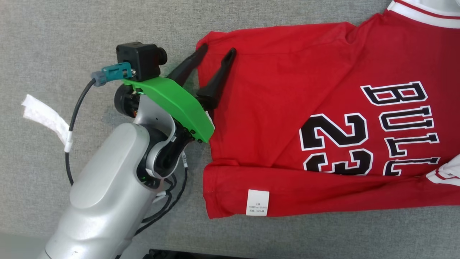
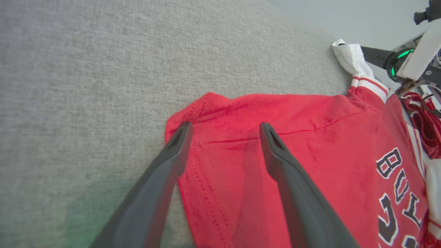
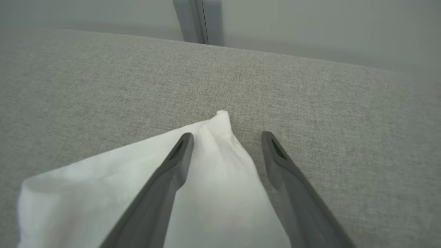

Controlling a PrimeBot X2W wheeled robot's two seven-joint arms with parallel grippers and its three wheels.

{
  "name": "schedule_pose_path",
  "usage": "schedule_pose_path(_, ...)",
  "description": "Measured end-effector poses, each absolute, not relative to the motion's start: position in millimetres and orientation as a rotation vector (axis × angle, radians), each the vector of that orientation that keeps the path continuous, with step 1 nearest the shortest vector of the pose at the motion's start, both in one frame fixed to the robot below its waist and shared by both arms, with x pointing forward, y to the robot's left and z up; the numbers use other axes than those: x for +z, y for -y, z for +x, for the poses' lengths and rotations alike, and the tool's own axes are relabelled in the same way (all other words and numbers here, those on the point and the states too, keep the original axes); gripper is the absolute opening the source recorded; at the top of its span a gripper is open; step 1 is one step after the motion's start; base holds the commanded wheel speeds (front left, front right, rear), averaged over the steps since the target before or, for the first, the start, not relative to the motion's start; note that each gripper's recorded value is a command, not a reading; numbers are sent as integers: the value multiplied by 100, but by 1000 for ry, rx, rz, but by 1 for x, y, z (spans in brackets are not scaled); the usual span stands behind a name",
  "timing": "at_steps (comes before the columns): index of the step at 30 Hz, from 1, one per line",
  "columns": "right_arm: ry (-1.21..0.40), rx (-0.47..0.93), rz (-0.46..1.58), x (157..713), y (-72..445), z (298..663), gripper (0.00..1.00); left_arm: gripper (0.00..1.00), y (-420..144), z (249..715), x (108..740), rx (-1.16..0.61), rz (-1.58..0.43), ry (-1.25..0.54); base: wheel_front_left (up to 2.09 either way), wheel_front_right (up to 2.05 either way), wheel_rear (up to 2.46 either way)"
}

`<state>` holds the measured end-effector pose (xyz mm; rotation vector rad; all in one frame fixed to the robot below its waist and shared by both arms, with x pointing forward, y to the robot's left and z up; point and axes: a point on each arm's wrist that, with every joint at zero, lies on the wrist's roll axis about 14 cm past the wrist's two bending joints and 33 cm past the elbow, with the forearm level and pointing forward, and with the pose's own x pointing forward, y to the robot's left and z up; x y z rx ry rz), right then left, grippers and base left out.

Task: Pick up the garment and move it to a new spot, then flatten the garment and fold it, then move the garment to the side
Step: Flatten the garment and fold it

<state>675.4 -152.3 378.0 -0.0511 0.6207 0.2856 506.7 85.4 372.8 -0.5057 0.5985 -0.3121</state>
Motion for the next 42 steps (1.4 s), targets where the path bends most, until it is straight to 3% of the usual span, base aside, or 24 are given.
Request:
schedule_pose_path(20, -681, 336, 2, 370, 134, 669, 100, 100, -92, 510, 372, -313, -452, -613, 0, 0, 0)
schedule_pose_path(21, -684, 338, 5, 370, 134, 668, 100, 79, -91, 509, 371, -317, -450, -617, 0, 0, 0)
schedule_pose_path(22, -687, 340, 14, 371, 135, 668, 100, 39, -90, 509, 371, -322, -447, -622, 0, 0, 0)
schedule_pose_path(23, -691, 344, 18, 371, 134, 667, 77, 0, -90, 509, 371, -328, -447, -624, 0, 0, 0)
schedule_pose_path(24, -693, 347, 19, 371, 134, 666, 32, 0, -89, 508, 371, -330, -446, -627, 0, 0, 0)
schedule_pose_path(25, -694, 350, 18, 372, 134, 665, 9, 0, -89, 508, 370, -334, -445, -631, 0, 0, 0)
schedule_pose_path(26, -703, 358, 22, 371, 133, 663, 0, 0, -88, 507, 370, -335, -443, -634, 0, 0, 0)
schedule_pose_path(42, -477, 351, 166, 439, 145, 668, 0, 0, -102, 507, 409, -319, -461, -549, 0, 0, 0)
